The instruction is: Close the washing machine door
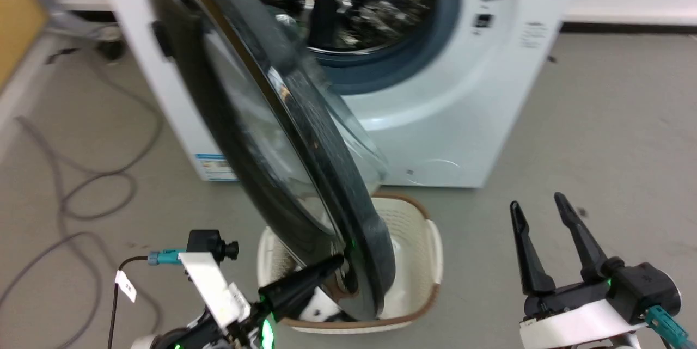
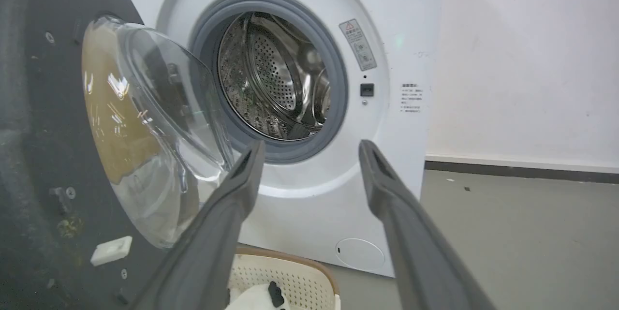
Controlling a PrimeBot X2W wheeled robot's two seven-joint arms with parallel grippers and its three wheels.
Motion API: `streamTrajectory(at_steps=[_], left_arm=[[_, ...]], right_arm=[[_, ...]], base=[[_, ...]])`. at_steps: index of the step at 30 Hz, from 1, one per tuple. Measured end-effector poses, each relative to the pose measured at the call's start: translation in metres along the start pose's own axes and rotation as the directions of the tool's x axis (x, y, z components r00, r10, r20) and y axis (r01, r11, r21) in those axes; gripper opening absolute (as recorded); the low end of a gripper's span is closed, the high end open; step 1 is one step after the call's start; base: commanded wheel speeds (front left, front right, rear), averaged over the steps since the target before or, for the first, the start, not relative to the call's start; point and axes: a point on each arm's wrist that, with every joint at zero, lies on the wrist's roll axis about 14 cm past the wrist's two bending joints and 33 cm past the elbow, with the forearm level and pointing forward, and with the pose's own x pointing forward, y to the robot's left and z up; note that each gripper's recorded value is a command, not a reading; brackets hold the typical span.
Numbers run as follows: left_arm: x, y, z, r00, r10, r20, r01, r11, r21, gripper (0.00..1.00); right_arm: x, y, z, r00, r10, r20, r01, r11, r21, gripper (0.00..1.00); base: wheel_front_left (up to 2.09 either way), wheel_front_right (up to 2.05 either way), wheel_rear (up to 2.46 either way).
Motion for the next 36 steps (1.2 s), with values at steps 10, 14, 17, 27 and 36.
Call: streamTrajectory(at_steps=[10, 14, 17, 27, 36], left_arm=[[0.105, 0.0, 0.021, 0.998, -0.035, 0.061, 0.031, 0.998, 0.058, 0.0], [0.144, -0.008, 0.032, 0.99, -0.075, 0.119, 0.069, 0.996, 0.051, 0.0], [0.169, -0.01, 0.039, 0.984, -0.08, 0.161, 0.073, 0.996, 0.046, 0.0], [0.195, -0.022, 0.049, 0.965, -0.105, 0.239, 0.086, 0.992, 0.088, 0.0], [0.141, -0.004, 0.024, 0.99, -0.037, 0.133, 0.008, 0.978, 0.21, 0.0]], right_arm=[[-0.046, -0.068, 0.007, 0.972, -0.235, -0.01, 0.234, 0.971, -0.055, 1.0], [-0.064, -0.087, 0.009, 0.95, -0.311, -0.017, 0.309, 0.948, -0.071, 1.0], [-0.075, -0.096, 0.011, 0.936, -0.351, -0.022, 0.349, 0.934, -0.08, 1.0], [-0.085, -0.106, 0.011, 0.919, -0.394, -0.025, 0.392, 0.917, -0.072, 1.0], [-0.064, -0.086, 0.014, 0.95, -0.312, 0.002, 0.311, 0.949, -0.049, 1.0]], base=[[0.0, 0.0, 0.0], [0.0, 0.0, 0.0], [0.0, 0.0, 0.0], [0.0, 0.0, 0.0], [0.0, 0.0, 0.0]])
